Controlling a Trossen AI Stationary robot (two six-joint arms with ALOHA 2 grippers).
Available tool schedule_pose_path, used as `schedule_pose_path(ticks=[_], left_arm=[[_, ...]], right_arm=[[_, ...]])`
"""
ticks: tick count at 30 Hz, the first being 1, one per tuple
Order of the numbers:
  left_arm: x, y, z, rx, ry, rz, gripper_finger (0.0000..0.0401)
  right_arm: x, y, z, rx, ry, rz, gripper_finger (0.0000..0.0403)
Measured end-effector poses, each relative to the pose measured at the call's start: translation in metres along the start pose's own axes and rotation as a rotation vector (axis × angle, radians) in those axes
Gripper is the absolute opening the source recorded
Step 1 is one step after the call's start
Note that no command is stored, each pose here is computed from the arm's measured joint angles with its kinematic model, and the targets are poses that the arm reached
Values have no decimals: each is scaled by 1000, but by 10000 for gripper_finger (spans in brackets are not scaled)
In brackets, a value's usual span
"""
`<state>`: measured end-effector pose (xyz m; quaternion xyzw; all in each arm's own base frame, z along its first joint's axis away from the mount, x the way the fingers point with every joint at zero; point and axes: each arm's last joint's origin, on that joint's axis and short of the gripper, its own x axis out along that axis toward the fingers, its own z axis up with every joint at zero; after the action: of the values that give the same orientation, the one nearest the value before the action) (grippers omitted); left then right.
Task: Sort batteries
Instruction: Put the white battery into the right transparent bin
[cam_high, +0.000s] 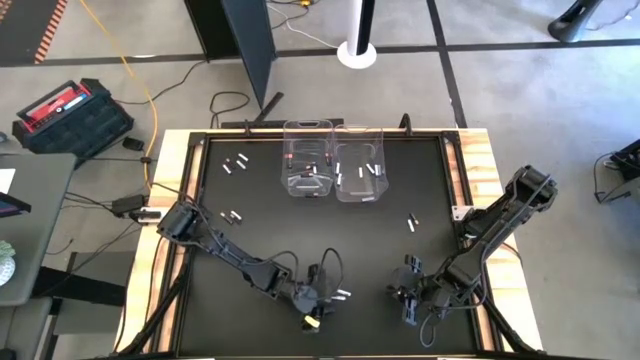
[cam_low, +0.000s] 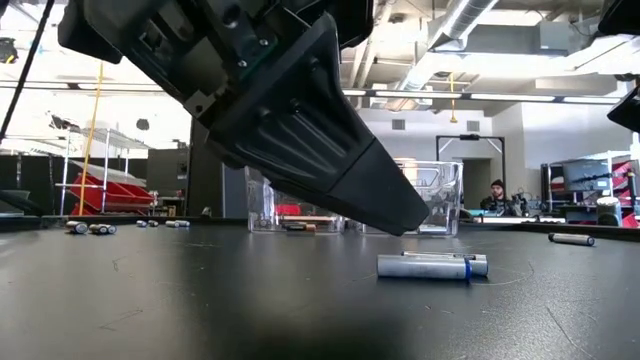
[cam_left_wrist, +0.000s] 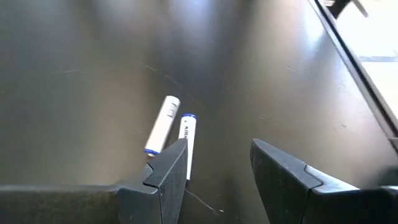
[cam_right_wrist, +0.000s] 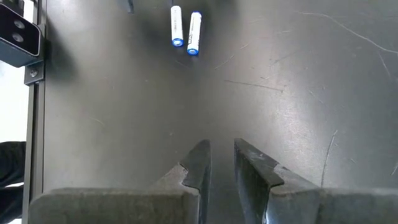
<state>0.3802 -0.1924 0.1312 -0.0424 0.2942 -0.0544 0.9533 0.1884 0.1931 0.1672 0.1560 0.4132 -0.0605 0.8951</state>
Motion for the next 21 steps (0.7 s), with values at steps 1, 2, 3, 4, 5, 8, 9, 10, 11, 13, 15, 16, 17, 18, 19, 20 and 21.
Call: schedule_pose_path(ticks=[1,2,3,4,5,8,9,10,11,13,15,16,17,18,19,20,21], left_arm=[[0,0,0,3,-5,12,171],[0,2,1,2,-7,18,171],[1,3,1,0,-8,20,171],[1,4,2,-4,-8,23,171],[3,5,1,-4,-7,26,171],[6,7,-1,-12,-13,30,171],[8,7,-2,-18,-14,30,171],[11,8,-3,-30,-22,30,171],[13,8,-3,-38,-26,29,171],[15,9,-7,-39,-10,34,171],[18,7,-3,-45,-27,30,171],[18,7,-3,-40,-26,32,171],[19,7,-3,-35,-21,33,171],[19,6,-1,-36,-30,28,171],[19,6,0,-35,-31,28,171],[18,6,-1,-33,-27,30,171],[19,6,-1,-30,-27,30,171]], right_arm=[[0,0,0,0,0,0,88],[0,0,0,0,0,1,88],[0,0,0,0,0,1,88],[0,0,0,0,0,0,88],[0,0,0,0,0,0,88],[0,0,0,0,0,0,88],[0,0,0,0,0,0,88],[0,0,0,0,0,1,88],[0,0,0,-1,0,2,88],[0,1,0,0,-1,4,88],[-1,1,-1,-2,-1,7,88],[-1,2,-2,-4,0,9,88],[-1,2,-2,-4,0,10,88],[-1,2,-2,-4,-1,11,88],[-1,2,-2,-6,1,11,88],[-2,2,-3,-8,1,12,88],[-2,3,-3,-9,1,15,88]])
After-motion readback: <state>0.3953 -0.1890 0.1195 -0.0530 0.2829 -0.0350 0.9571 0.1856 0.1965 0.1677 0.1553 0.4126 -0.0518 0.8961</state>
